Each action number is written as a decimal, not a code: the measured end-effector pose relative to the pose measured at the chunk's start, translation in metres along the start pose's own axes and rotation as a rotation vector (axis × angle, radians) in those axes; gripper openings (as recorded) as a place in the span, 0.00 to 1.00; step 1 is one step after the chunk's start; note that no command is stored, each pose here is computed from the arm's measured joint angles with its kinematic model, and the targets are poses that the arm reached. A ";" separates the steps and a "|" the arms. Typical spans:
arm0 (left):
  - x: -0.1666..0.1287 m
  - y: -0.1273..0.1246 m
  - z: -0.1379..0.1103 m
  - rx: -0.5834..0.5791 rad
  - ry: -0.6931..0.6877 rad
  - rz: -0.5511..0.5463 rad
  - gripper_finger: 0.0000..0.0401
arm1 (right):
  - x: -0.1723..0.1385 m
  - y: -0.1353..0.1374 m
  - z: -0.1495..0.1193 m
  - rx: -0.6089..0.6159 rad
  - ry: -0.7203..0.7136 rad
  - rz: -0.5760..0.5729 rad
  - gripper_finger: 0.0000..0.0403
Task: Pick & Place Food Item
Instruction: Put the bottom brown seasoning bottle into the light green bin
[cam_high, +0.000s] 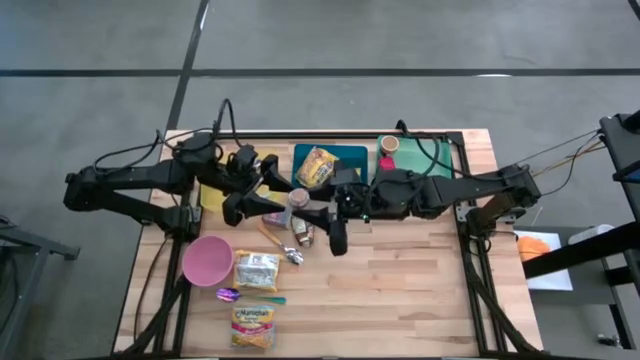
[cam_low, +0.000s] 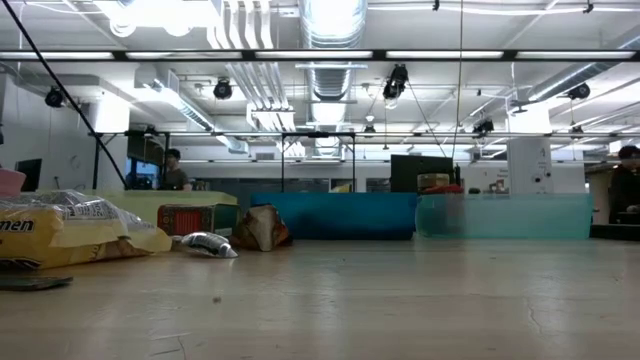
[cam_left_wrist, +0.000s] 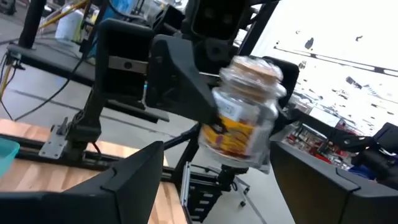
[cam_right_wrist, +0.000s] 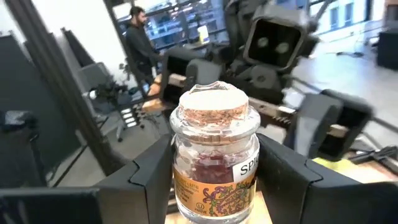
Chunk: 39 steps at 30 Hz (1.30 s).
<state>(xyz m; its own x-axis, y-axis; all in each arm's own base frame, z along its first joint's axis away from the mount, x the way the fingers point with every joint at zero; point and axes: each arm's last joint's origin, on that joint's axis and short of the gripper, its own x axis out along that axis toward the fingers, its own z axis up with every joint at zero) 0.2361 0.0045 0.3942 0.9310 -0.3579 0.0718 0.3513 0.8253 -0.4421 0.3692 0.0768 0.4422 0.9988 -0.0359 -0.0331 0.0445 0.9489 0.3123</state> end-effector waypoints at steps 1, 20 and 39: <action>0.000 -0.001 0.000 0.011 -0.001 -0.003 0.75 | 0.000 0.000 0.000 -0.003 -0.003 -0.005 0.46; 0.018 -0.001 -0.006 0.095 -0.006 -0.025 0.75 | 0.005 -0.002 -0.002 0.001 -0.018 -0.029 0.46; 0.025 0.004 -0.010 0.073 -0.002 0.003 0.77 | 0.013 -0.002 -0.008 0.019 -0.028 -0.024 0.46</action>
<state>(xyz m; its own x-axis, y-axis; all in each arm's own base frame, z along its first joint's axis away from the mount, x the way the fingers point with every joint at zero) 0.2598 -0.0053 0.3851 0.9321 -0.3550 0.0722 0.3551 0.8558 -0.3763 0.3820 0.0768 0.4334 0.9976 -0.0676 -0.0144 0.0685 0.9417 0.3295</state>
